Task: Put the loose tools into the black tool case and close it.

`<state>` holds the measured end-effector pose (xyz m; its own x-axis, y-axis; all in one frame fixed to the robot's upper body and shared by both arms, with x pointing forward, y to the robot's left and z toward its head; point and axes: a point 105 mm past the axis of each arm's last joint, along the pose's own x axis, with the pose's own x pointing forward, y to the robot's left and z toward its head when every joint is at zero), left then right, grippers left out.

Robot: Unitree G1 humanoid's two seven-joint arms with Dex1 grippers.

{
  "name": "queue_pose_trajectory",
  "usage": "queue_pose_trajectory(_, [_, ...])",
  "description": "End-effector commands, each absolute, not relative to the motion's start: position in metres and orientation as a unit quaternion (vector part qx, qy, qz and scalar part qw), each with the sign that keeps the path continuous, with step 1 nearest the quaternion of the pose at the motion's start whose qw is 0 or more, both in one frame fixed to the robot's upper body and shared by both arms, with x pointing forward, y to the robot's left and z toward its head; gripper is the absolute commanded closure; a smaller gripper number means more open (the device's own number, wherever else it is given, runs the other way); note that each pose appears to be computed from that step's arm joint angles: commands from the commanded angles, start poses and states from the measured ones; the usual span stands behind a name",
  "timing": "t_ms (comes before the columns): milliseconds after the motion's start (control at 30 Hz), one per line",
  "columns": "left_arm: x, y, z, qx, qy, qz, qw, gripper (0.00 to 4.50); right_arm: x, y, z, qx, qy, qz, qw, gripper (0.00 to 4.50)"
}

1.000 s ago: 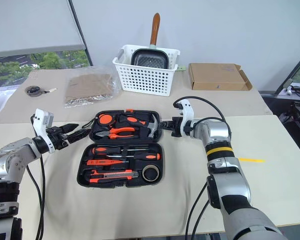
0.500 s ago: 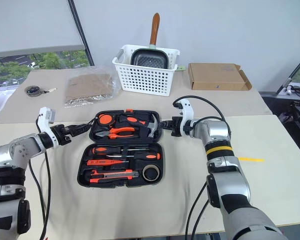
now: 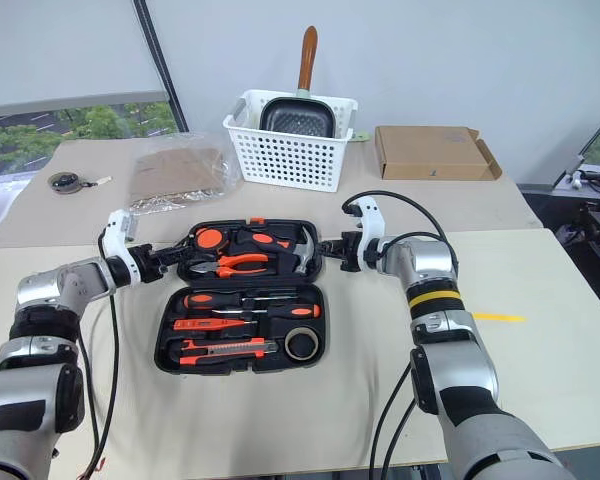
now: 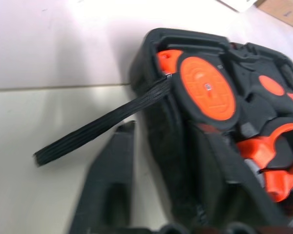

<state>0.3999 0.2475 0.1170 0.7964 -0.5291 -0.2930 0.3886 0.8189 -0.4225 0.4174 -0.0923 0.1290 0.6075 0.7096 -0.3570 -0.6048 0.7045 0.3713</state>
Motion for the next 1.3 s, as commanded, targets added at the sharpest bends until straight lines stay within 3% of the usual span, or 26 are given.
queue_pose_trajectory(33, [0.403,0.254,0.128,-0.172,0.191,-0.24,0.936,4.24,0.424,-0.095,0.153,0.093,0.2,0.372,0.902,4.5])
queue_pose_trajectory(67, [0.402,0.253,0.128,-0.173,0.193,-0.246,0.934,4.46,0.424,-0.096,0.153,0.093,0.2,0.371,0.902,4.5])
queue_pose_trajectory(433, [0.371,0.23,0.144,-0.188,0.211,-0.359,0.889,4.46,0.433,-0.118,0.178,0.101,0.147,0.352,0.919,4.5])
queue_pose_trajectory(600, [0.375,0.215,0.165,-0.219,0.182,-0.375,0.882,4.46,0.438,-0.127,0.191,0.1,0.12,0.347,0.925,4.5])
queue_pose_trajectory(867, [0.384,0.186,0.173,-0.192,0.155,-0.384,0.889,4.46,0.436,-0.142,0.199,0.094,0.099,0.346,0.928,4.5])
queue_pose_trajectory(1100, [0.401,0.186,0.167,-0.073,0.093,-0.351,0.929,4.46,0.422,-0.15,0.201,0.064,0.052,0.366,0.927,4.5])
queue_pose_trajectory(1300, [0.399,0.187,0.178,0.003,0.023,-0.365,0.931,4.46,0.404,-0.143,0.2,0.021,-0.004,0.381,0.924,4.5])
